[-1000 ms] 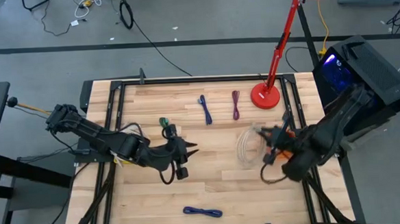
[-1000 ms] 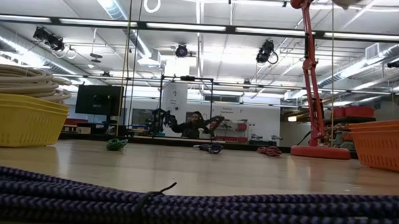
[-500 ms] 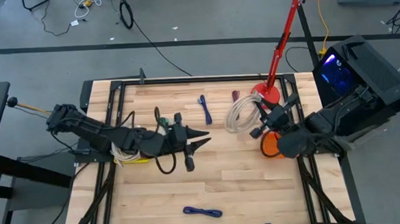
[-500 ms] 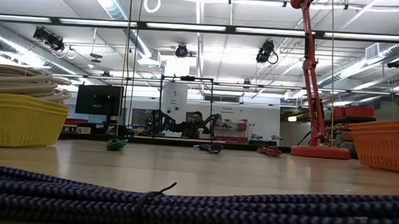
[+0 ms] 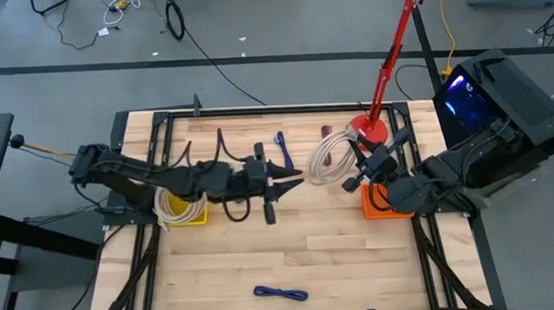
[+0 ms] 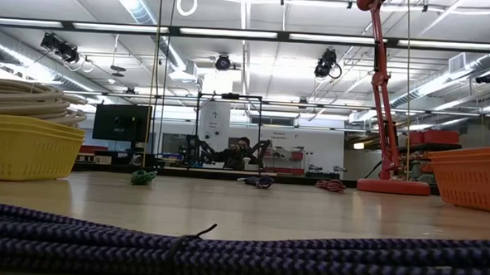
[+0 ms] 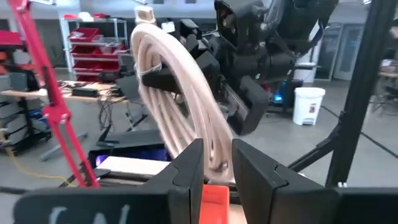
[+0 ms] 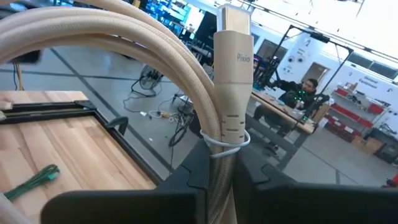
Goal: Pick & Place USB Port
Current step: Put the brown HDMI cable into the yellow basket
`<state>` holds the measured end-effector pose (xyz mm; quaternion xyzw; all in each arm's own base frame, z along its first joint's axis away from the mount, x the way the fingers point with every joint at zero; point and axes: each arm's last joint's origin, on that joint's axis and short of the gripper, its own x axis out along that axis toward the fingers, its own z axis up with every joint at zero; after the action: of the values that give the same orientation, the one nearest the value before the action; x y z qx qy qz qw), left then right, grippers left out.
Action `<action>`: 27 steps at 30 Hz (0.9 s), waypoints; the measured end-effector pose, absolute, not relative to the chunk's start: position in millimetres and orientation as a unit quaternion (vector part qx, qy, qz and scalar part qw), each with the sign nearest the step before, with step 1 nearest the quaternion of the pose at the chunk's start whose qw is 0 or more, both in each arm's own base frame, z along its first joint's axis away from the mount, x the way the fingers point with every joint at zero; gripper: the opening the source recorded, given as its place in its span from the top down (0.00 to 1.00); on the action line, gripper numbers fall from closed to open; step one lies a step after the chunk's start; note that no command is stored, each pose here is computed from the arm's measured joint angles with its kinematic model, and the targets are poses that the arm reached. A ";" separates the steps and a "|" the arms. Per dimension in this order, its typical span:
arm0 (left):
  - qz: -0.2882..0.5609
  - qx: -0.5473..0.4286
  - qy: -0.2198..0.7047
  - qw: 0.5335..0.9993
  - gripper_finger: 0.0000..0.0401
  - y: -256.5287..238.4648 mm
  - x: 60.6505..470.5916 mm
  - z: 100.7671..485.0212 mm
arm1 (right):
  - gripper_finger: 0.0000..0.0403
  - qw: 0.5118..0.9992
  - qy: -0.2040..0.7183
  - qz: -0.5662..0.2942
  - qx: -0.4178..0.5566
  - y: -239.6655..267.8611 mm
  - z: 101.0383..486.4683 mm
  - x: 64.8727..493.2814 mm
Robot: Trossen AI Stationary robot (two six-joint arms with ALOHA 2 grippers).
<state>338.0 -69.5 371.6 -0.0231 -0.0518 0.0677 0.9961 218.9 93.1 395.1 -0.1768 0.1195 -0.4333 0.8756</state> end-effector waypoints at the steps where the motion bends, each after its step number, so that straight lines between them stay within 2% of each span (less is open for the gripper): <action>1: 0.061 -0.025 -0.060 0.996 0.78 -68.5 341.1 370.5 | 0.94 0.874 0.123 -0.433 -0.184 94.2 393.6 221.5; 12: 0.050 -0.027 -0.059 0.997 0.78 -63.3 349.5 363.9 | 0.94 0.868 0.131 -0.435 -0.200 95.5 391.6 229.3; 27: 0.077 -0.043 -0.070 0.994 0.78 -58.4 349.7 365.8 | 0.94 0.869 0.130 -0.432 -0.204 96.0 395.3 230.9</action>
<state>349.7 -58.4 365.8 -0.0433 -0.0704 0.0772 0.9936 230.9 96.0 395.3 -0.2035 0.1296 -0.4317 0.8691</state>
